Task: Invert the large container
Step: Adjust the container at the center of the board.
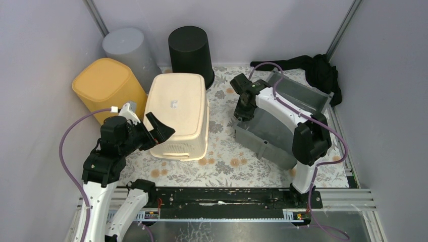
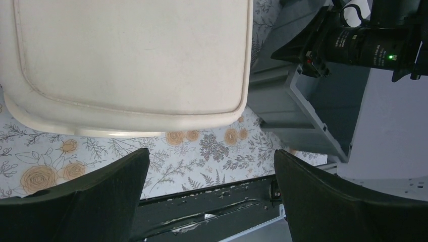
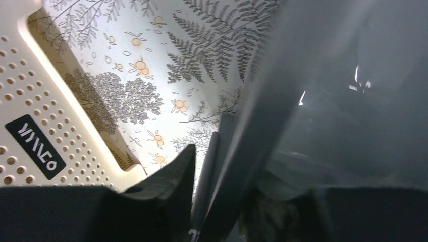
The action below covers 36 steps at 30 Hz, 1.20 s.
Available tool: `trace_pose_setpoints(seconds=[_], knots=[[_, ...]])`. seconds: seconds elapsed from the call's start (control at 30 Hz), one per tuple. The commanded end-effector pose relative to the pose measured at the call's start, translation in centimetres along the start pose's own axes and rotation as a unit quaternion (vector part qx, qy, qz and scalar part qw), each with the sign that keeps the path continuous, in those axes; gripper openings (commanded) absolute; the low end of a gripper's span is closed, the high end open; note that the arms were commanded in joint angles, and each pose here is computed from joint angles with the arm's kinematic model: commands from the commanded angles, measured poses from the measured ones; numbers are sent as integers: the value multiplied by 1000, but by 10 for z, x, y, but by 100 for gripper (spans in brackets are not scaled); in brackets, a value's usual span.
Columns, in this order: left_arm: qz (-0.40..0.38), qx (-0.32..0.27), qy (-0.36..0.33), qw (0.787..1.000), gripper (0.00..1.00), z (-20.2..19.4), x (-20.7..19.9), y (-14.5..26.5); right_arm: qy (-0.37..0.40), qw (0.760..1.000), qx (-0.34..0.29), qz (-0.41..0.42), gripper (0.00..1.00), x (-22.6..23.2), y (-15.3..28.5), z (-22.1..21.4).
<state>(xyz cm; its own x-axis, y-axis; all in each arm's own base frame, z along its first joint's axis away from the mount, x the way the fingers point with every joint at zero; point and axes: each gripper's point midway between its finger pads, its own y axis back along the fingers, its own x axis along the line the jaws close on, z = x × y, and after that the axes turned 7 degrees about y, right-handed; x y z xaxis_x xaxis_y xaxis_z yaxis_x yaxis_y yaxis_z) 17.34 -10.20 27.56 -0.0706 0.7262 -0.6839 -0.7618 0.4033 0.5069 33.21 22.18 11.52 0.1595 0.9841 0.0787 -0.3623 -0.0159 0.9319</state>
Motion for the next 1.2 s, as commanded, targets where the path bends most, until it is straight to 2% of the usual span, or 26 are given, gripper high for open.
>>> trace_pose_setpoints(seconds=[0.0, 0.1, 0.17, 0.5, 0.73, 1.17], knots=[[-7, 3, -12, 1000, 100, -1, 0, -3, 42, 999, -9, 2, 28, -6, 10, 3], [-6, 3, -11, 1000, 100, 0, 0, -3, 56, 998, -7, 0, 15, -10, 12, -1], [-5, 2, -11, 1000, 100, 1, 0, -4, 69, 998, -8, -4, 11, -13, 15, -4], [-6, 4, -8, 1000, 100, 2, -2, -6, 105, 994, -8, -8, 11, -29, 37, -28], [-6, 2, -3, 1000, 100, 0, 0, -6, 128, 992, 2, -6, 17, -43, 47, -47], [-8, 0, -6, 1000, 100, 4, -4, -5, 143, 989, 18, -24, 43, -53, 44, -55]])
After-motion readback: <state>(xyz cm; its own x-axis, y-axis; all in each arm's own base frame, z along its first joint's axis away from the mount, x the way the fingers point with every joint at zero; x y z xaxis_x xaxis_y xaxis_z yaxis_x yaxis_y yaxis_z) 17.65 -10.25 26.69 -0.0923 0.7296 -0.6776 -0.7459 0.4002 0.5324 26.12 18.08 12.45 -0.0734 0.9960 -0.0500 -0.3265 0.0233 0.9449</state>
